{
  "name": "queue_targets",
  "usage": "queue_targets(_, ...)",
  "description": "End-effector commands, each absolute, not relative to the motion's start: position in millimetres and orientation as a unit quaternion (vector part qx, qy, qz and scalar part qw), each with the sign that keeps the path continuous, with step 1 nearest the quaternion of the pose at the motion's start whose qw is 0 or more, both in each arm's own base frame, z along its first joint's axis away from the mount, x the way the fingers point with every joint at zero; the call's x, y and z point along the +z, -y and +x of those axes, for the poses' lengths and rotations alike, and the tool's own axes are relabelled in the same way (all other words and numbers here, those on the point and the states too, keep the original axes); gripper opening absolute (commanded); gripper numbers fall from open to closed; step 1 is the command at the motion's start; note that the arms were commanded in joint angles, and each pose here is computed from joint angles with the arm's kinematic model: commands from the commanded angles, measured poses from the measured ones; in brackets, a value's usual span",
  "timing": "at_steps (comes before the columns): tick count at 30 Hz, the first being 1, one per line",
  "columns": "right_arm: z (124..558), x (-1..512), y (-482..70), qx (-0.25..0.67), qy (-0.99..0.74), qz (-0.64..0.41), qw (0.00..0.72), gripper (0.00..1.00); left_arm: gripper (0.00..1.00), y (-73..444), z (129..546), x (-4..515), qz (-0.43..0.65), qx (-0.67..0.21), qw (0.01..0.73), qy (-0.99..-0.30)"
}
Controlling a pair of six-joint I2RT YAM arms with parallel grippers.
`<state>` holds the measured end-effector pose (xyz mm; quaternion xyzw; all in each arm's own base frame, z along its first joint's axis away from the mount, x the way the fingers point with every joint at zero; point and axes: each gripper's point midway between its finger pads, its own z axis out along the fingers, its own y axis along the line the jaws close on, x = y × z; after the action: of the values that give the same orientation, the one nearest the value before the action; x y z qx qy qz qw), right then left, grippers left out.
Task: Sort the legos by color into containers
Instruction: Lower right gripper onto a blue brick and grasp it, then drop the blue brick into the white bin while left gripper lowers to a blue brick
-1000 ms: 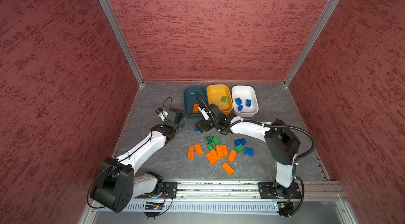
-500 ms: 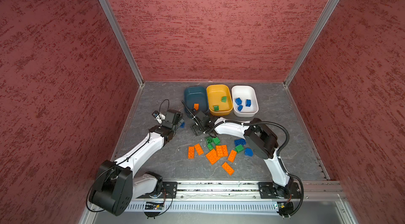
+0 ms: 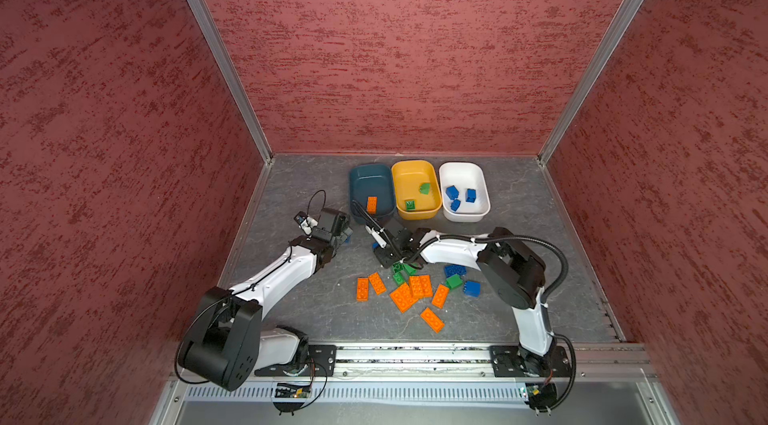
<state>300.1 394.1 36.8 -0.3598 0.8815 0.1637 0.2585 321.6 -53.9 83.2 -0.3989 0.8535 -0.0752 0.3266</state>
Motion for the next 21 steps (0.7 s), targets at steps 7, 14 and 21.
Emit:
queue_targets(7, 305.8, 125.7, -368.4, 0.271, -0.818, -0.343, 0.375, 0.3, 0.99, 65.5, 341.8, 92.9, -0.401, -0.104, 0.338, -0.845)
queue_targets(14, 357.4, 163.4, -287.0, 0.255, -0.824, -0.212, 0.46, 0.28, 0.99, 67.2, 342.9, 94.8, -0.404, -0.104, 0.336, -0.844)
queue_targets(21, 419.0, 155.5, -177.3, 0.146, -0.868, -0.042, 0.472, 0.28, 0.99, 58.7, 327.8, 90.9, -0.421, -0.096, 0.336, -0.837)
